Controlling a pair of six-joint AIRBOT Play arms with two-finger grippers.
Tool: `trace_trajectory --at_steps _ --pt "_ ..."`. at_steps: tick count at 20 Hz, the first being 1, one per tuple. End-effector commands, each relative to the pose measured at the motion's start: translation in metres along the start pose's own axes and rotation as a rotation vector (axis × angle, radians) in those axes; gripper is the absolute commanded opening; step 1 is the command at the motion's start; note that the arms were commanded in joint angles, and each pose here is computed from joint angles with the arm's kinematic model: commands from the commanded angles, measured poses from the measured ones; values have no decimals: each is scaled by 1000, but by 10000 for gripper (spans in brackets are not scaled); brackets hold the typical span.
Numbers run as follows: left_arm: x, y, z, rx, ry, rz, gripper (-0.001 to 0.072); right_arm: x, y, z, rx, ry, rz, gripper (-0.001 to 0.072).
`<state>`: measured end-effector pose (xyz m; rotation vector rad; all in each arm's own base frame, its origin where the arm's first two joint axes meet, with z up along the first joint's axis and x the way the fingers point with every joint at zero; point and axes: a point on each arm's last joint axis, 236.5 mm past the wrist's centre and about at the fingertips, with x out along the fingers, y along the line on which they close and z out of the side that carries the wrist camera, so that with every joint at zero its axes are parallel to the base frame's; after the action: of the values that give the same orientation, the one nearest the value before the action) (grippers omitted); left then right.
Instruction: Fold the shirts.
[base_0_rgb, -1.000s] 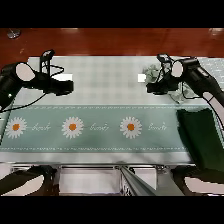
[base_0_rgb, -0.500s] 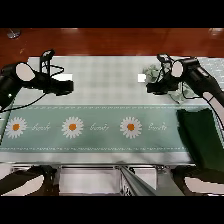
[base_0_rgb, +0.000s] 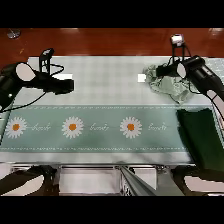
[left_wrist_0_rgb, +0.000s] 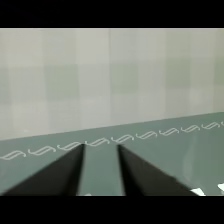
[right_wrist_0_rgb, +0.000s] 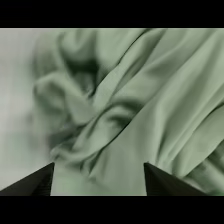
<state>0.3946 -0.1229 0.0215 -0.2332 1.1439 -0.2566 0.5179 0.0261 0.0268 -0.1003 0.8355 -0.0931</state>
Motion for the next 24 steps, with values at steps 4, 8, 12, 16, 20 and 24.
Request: trace_trajectory --at_steps 4,8,12,16,20,24 --pt "18 6 25 -18 -89 6 703 85 -105 5 333 39 -78 635" --pt "33 11 16 -29 -40 14 703 113 -73 -55 320 336 39 631" --pt "27 9 8 -40 20 1 702 84 -30 -63 329 475 222 22" --pt "-51 -2 6 129 112 -53 702 -33 -11 66 257 142 390 21" --pt "-136 -44 -21 231 -93 -171 702 -228 -11 167 208 -338 401 20" --pt "-167 -44 -66 246 -296 -155 702 -389 7 187 141 -646 483 20"
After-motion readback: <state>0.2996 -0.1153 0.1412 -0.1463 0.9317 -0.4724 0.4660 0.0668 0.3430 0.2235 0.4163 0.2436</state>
